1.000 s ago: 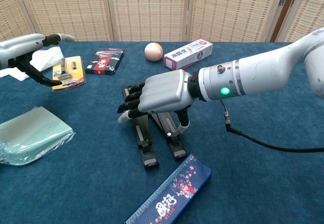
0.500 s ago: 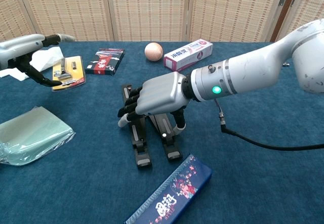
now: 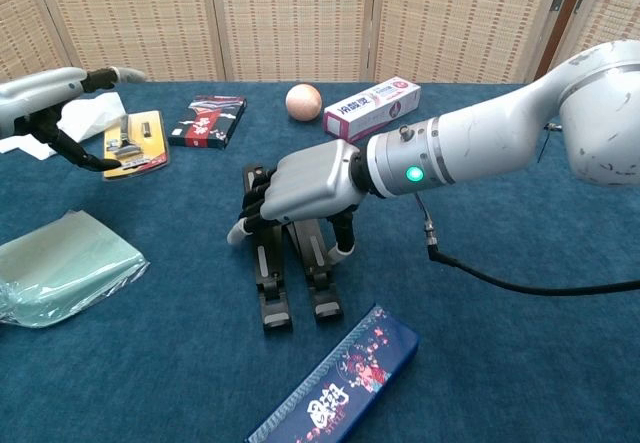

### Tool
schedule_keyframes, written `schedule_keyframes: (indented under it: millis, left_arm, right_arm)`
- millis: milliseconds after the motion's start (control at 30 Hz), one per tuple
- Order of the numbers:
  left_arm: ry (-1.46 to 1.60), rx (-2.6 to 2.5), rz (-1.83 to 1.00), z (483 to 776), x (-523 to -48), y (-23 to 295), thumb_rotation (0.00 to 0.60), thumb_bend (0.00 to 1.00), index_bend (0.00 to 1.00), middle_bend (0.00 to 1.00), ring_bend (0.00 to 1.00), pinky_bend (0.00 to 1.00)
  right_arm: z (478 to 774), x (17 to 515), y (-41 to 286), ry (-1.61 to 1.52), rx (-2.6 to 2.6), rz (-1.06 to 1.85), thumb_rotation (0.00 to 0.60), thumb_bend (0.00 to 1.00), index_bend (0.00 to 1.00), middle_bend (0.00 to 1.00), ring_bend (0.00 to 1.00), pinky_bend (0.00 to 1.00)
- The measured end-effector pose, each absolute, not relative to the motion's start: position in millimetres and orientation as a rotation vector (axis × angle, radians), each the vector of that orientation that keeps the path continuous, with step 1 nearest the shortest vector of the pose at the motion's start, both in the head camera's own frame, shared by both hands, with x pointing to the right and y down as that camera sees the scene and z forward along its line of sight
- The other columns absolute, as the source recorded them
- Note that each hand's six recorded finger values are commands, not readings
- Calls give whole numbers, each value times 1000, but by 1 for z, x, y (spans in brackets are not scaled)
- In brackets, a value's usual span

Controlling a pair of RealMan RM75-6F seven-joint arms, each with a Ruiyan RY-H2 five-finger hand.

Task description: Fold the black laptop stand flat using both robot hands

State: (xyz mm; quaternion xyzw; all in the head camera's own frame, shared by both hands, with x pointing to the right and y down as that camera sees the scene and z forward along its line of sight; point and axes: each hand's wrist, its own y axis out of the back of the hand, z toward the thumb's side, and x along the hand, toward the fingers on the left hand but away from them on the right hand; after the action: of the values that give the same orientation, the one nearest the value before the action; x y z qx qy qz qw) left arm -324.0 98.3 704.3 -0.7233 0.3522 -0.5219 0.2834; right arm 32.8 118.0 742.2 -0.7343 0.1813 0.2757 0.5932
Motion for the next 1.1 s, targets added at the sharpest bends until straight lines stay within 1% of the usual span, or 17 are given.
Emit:
schedule_keyframes:
  millis: [133,233,367,467,600,733,767,800,833,867,900,967,1000,1033,1100]
  left_arm:
    - [941,-1939,-1395,705,-323,99,600,210,0,0,0,0]
    - [941,-1942,-1392,705,-323,99,600,210,0,0,0,0]
    - [944,-1942,-1390,704,-324,99,600,211,0,0,0,0]
    - [947,-1942,-1390,704,-325,100,600,210,0,0,0,0]
    - [944,-1942,-1395,705,-327,101,600,210,0,0,0,0]
    - [946,-1944,-1393,705,-326,101,600,211,0,0,0,0]
    - [946,-1945,-1392,705,-326,100,600,211,0,0,0,0]
    - [945,-1945,-1389,705,-325,100,600,211,0,0,0,0]
    - [945,-1946,-1388,705,-325,100,600,210,0,0,0,0]
    - [945,-1946,-1387,705,-325,100,600,210,0,0,0,0]
    - [945,-1946,-1385,704,-324,100,600,210,0,0,0,0]
    - [943,-1947,-1383,704,-324,99,600,210,0,0,0,0]
    - [942,-1947,-1382,704,-323,99,600,210,0,0,0,0]
    - [941,-1948,-1382,704,-323,99,600,210,0,0,0,0]
    - [939,-1950,-1382,705,-322,99,600,210,0,0,0,0]
  right_arm:
    - [743,29,117,405,-1721,635,600,181,14,276,0,0]
    - [744,26,117,395,-1722,622,600,189,56,323,0,0]
    - [744,21,118,377,-1727,600,600,205,106,411,1,0]
    - [745,19,119,362,-1732,588,600,219,133,472,32,0]
    - [746,18,119,350,-1739,582,600,230,144,516,77,0]
    - [746,19,119,342,-1742,578,600,230,145,517,85,0]
    - [747,20,119,342,-1741,579,600,230,145,485,83,0]
    - [747,20,119,343,-1739,581,600,230,138,427,68,0]
    - [747,21,118,343,-1739,584,600,229,113,357,47,0]
    - [747,21,118,342,-1740,586,600,228,70,264,21,0]
    - [746,21,117,338,-1742,587,600,228,63,247,17,0]
    - [744,21,116,322,-1749,588,600,227,0,73,0,0]
    - [742,21,115,315,-1753,589,600,227,0,25,0,0]
    - [741,22,114,303,-1759,591,600,227,0,7,0,0]
    - [738,22,111,283,-1765,593,600,226,0,0,0,0]
